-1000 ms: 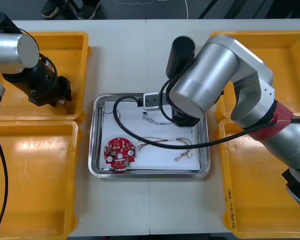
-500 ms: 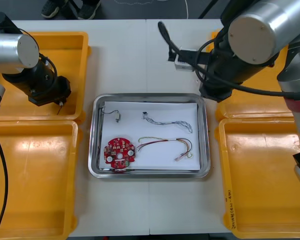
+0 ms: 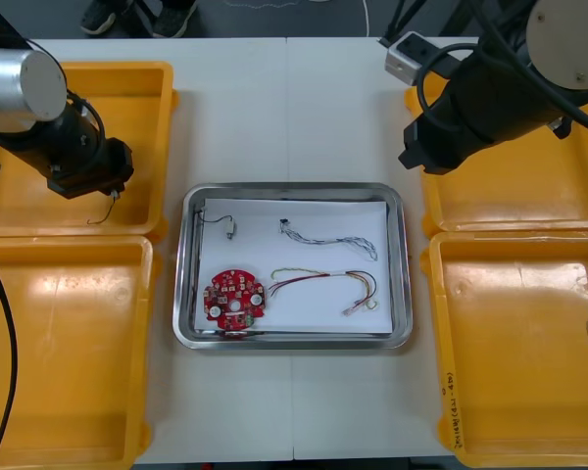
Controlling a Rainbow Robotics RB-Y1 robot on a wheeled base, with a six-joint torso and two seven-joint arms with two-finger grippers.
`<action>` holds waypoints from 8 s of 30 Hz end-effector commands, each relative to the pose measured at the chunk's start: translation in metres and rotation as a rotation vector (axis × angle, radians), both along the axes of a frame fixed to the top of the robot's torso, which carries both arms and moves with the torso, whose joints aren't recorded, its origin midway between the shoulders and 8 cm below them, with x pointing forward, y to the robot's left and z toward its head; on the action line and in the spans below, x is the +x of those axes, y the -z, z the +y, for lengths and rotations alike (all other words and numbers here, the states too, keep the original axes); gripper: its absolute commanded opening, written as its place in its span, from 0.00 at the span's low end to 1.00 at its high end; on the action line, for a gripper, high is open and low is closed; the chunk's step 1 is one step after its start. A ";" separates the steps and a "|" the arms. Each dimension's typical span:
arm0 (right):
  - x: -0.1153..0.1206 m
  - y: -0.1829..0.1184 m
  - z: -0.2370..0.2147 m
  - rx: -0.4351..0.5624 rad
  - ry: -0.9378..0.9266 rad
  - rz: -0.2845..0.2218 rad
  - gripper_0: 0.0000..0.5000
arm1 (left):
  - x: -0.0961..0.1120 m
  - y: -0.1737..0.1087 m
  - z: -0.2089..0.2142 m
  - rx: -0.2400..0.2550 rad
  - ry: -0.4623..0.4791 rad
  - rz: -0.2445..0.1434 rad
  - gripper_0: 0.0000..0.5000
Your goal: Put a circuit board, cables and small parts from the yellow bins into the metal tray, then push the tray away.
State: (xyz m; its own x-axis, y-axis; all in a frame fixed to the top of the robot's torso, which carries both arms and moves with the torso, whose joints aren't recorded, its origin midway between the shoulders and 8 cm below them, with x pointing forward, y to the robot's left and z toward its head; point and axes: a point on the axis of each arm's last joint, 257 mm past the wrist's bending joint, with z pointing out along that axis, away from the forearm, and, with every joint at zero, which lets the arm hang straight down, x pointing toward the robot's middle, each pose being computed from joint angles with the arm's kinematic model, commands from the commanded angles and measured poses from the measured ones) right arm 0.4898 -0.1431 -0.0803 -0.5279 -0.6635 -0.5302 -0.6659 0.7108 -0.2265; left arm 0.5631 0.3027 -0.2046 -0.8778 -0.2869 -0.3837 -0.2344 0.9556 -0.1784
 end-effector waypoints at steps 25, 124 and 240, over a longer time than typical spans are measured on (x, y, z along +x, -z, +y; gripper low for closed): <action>-0.049 0.034 -0.126 0.179 0.461 0.081 1.00 | -0.035 -0.138 -0.025 0.043 0.070 -0.183 0.00; -0.121 0.116 -0.167 0.146 0.758 0.283 1.00 | -0.052 0.046 -0.247 0.140 0.356 0.027 0.00; -0.130 0.118 0.046 -0.411 -0.558 0.040 1.00 | -0.201 -0.063 0.070 0.231 0.251 -0.122 1.00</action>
State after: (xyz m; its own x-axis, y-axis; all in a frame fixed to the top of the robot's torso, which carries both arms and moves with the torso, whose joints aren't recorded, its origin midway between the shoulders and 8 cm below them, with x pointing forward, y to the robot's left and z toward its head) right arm 0.3659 -0.1177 -0.2093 -0.1723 -0.9690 -0.1770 -0.9168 0.2234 -0.3311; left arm 0.3728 0.3571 -0.1504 -0.8625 -0.0566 -0.5028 -0.0328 0.9979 -0.0561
